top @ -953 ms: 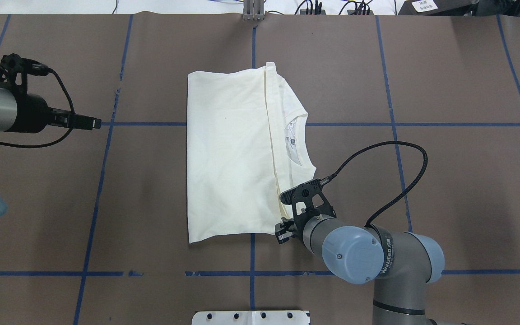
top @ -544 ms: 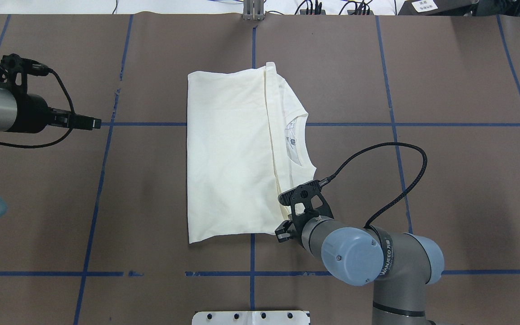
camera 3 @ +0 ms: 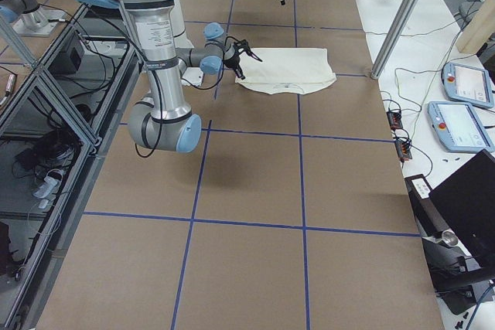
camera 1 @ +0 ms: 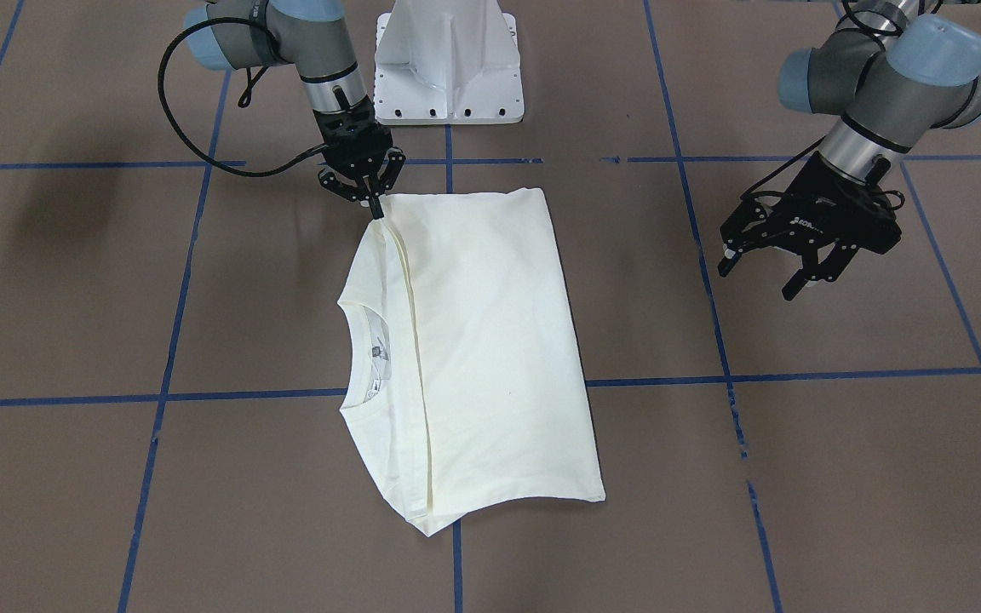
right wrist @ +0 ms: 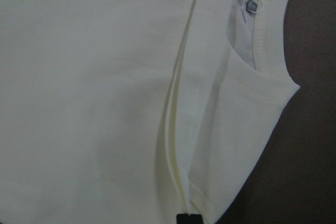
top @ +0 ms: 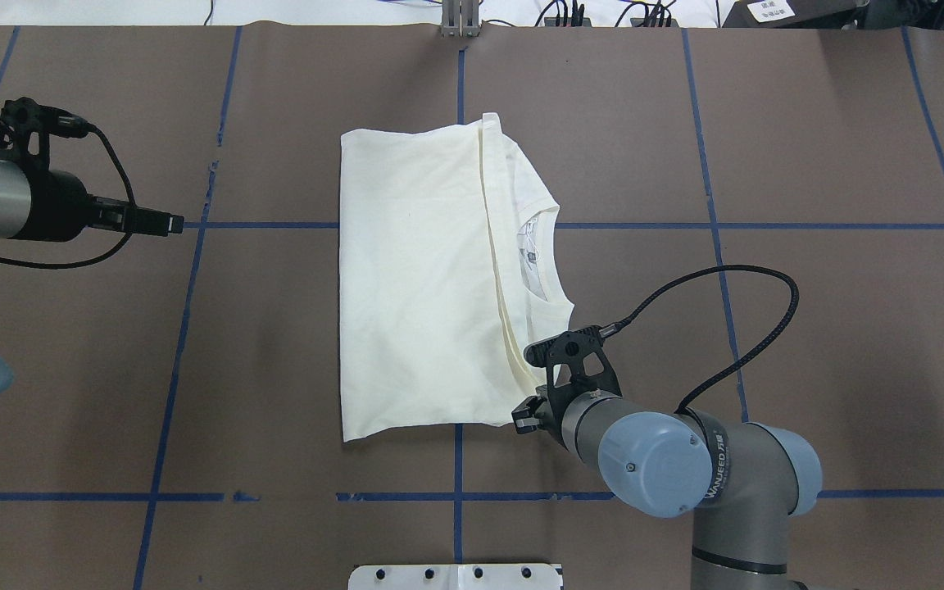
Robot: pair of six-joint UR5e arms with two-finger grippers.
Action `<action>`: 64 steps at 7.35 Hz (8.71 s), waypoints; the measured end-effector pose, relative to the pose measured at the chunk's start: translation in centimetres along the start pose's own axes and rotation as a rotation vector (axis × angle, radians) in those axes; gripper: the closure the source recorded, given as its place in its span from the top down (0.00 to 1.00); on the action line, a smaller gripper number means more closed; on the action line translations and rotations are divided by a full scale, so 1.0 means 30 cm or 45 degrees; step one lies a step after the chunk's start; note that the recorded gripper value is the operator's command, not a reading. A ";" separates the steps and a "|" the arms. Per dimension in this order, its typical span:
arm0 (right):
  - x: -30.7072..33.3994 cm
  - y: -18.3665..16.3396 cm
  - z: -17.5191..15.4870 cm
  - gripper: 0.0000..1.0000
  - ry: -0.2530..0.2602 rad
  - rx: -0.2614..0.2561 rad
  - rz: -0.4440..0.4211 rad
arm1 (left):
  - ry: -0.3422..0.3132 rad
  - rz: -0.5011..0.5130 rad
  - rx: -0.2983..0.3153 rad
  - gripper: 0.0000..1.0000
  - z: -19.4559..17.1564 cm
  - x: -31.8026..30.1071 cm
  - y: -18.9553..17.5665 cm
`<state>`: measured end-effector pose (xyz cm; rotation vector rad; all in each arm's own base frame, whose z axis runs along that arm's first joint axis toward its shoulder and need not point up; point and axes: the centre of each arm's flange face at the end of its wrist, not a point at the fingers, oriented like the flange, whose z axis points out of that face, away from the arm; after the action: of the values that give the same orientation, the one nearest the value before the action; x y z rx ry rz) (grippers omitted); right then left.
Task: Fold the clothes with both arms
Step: 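Open the right gripper and raise it off the shirt, then move both grippers to the shirt's corners nearest the robot, then lower both grippers and grasp the near corners, then lift the near edge with both grippers and fold it away from the robot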
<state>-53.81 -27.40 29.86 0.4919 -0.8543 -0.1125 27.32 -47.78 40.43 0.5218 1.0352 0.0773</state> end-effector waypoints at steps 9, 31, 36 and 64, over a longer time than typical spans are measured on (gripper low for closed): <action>0.046 -0.025 -0.155 1.00 -0.209 0.048 0.395 | 0.098 -0.207 -0.030 1.00 -0.003 0.167 0.058; 0.147 -0.128 -0.162 0.89 -0.152 0.080 0.843 | 0.056 -1.099 -0.063 0.00 0.325 0.998 0.736; -0.014 -0.084 -0.059 0.85 0.089 0.004 1.087 | 0.078 -1.104 -0.060 0.00 0.301 1.012 0.722; -0.148 -0.091 -0.421 0.00 0.056 0.046 1.299 | 0.021 -0.874 -0.154 0.00 -0.266 1.106 0.482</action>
<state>-47.04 -23.86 18.54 0.0477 -0.9771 0.8468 40.48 -22.09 17.18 0.0371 1.1698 -0.4611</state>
